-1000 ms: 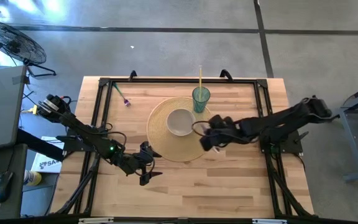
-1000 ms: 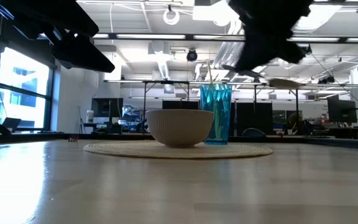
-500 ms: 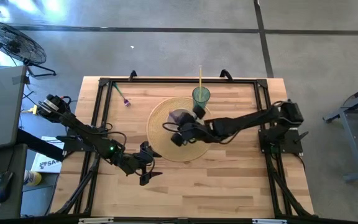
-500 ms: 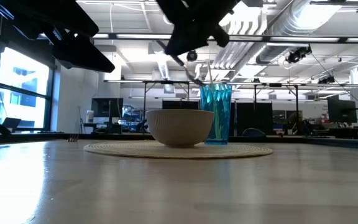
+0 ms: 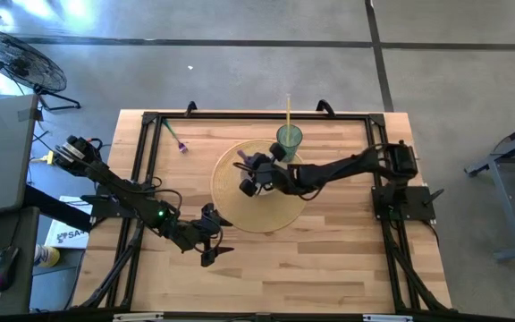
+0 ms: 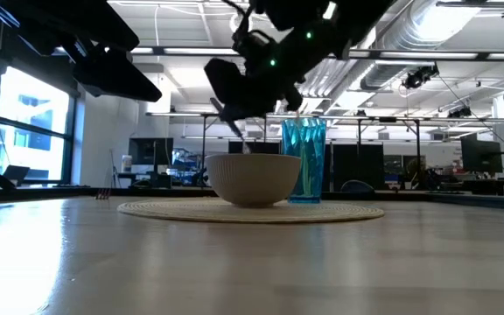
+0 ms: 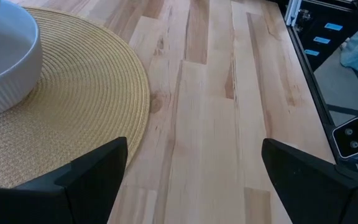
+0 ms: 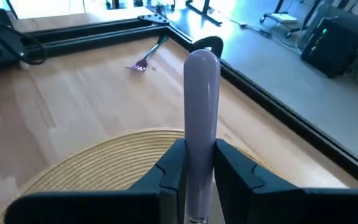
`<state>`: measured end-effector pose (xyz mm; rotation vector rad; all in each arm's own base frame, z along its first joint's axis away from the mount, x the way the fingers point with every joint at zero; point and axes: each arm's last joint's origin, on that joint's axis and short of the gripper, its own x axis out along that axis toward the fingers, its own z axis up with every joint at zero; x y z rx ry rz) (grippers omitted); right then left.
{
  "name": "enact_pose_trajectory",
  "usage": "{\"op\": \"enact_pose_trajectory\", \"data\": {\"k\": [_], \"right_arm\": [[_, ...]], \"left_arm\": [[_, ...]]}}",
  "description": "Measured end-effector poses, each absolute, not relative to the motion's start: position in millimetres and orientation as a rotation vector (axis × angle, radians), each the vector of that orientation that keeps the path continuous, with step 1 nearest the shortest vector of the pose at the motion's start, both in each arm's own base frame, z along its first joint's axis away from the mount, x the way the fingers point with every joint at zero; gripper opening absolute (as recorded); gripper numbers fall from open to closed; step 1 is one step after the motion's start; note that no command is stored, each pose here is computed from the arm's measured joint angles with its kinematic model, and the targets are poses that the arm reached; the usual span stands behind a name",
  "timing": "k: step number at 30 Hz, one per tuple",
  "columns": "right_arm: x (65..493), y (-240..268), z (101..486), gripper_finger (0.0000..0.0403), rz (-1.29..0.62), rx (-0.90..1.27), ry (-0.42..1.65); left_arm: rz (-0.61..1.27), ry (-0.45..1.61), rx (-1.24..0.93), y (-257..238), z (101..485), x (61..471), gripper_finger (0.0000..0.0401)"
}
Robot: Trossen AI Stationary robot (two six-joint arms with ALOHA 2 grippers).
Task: Pick & Place Utensil
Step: Put the purple spoon into the white bowl
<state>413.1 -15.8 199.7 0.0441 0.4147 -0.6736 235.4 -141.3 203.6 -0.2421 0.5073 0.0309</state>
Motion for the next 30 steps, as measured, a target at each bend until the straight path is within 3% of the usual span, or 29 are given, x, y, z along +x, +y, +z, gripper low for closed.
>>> {"op": "enact_pose_trajectory", "data": {"k": [6,30], "right_arm": [[413.6,-20.7,178.9,0.0053,-0.669,0.04,0.465],[414.8,-29.2,162.8,0.0053,-0.529,0.115,0.564]], "left_arm": [[0.031,0.508,-0.242,-141.3,203.5,235.4,0.0367],[0.031,0.507,-0.242,-141.4,203.6,235.3,0.0367]]}}
